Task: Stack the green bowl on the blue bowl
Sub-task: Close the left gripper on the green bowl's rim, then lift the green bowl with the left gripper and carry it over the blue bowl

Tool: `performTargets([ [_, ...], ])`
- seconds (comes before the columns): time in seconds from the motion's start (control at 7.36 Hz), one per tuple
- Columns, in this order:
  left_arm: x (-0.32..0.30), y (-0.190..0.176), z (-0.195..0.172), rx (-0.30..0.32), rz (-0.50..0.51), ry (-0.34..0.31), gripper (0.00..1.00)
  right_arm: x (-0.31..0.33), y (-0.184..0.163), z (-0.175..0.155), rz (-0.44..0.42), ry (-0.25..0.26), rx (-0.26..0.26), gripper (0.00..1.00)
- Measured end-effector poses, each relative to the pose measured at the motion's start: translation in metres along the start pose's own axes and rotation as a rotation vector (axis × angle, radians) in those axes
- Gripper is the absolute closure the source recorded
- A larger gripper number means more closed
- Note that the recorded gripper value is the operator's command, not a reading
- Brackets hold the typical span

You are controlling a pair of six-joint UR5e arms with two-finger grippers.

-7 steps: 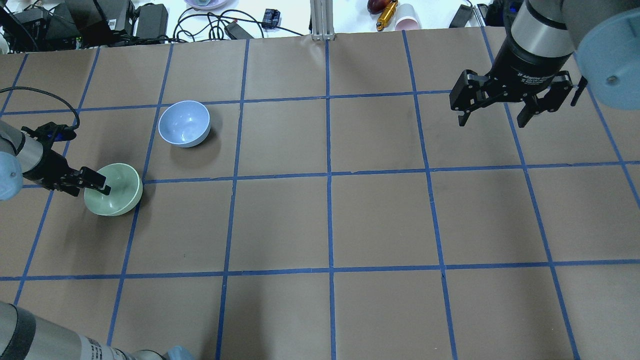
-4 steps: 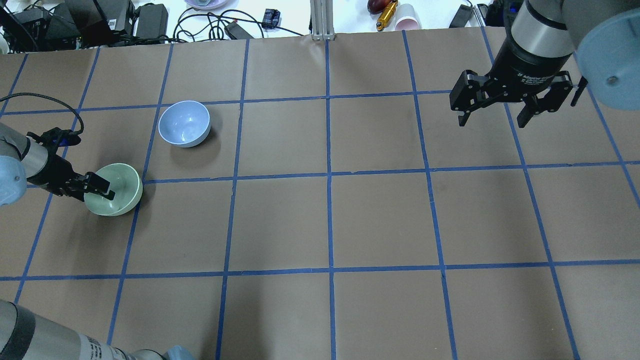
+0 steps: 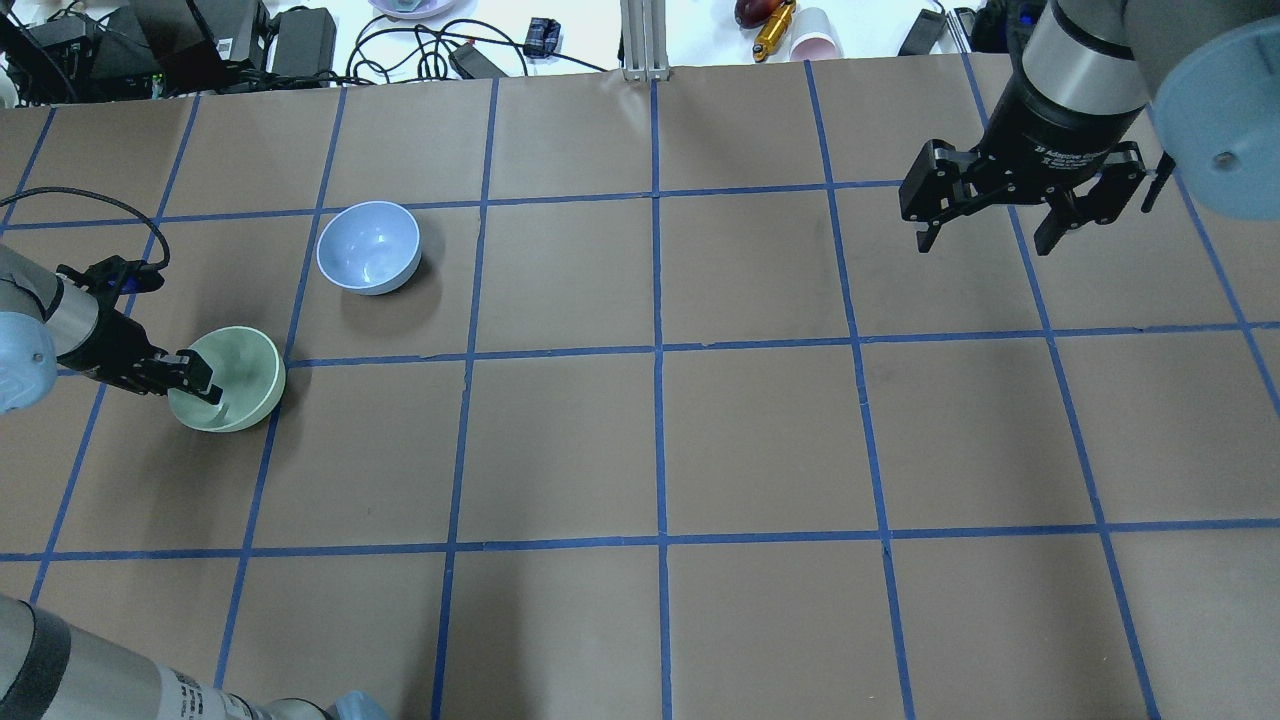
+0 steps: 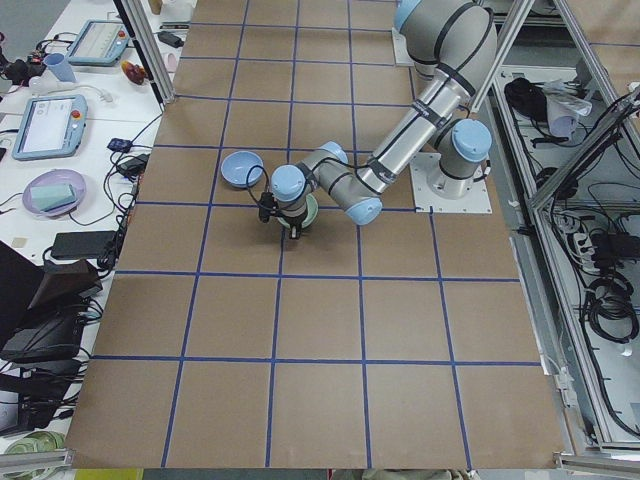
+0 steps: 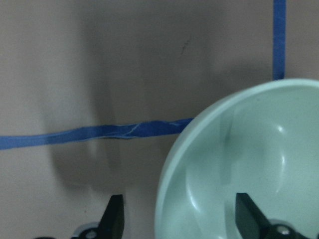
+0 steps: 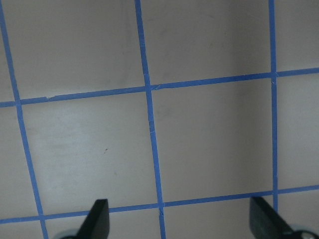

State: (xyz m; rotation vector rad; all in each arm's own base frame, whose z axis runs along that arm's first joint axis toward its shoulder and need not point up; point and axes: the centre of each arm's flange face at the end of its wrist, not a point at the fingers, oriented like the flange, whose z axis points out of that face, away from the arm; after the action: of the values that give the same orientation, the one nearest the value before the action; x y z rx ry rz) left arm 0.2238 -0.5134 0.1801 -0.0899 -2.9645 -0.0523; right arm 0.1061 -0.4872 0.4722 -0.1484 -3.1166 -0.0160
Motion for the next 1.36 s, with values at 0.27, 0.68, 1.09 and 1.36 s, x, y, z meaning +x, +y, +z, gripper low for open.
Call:
performTargets([
  [0.27, -0.002, -0.001, 0.004, -0.004, -0.001, 0.003, 0.77, 0.0, 0.0, 0.0, 0.0, 0.0, 0.0, 0.0],
  [0.68, -0.002, -0.001, 0.003, -0.003, 0.0, 0.003, 0.92, 0.0, 0.0, 0.0, 0.0, -0.001, 0.0, 0.0],
  [1.09, -0.002, -0.001, -0.009, 0.01, 0.001, -0.01, 0.97, 0.0, 0.0, 0.0, 0.0, 0.0, 0.0, 0.0],
  [1.36, -0.016, 0.004, -0.023, 0.017, -0.024, -0.008, 0.97, 0.0, 0.0, 0.0, 0.0, 0.0, 0.0, 0.0],
])
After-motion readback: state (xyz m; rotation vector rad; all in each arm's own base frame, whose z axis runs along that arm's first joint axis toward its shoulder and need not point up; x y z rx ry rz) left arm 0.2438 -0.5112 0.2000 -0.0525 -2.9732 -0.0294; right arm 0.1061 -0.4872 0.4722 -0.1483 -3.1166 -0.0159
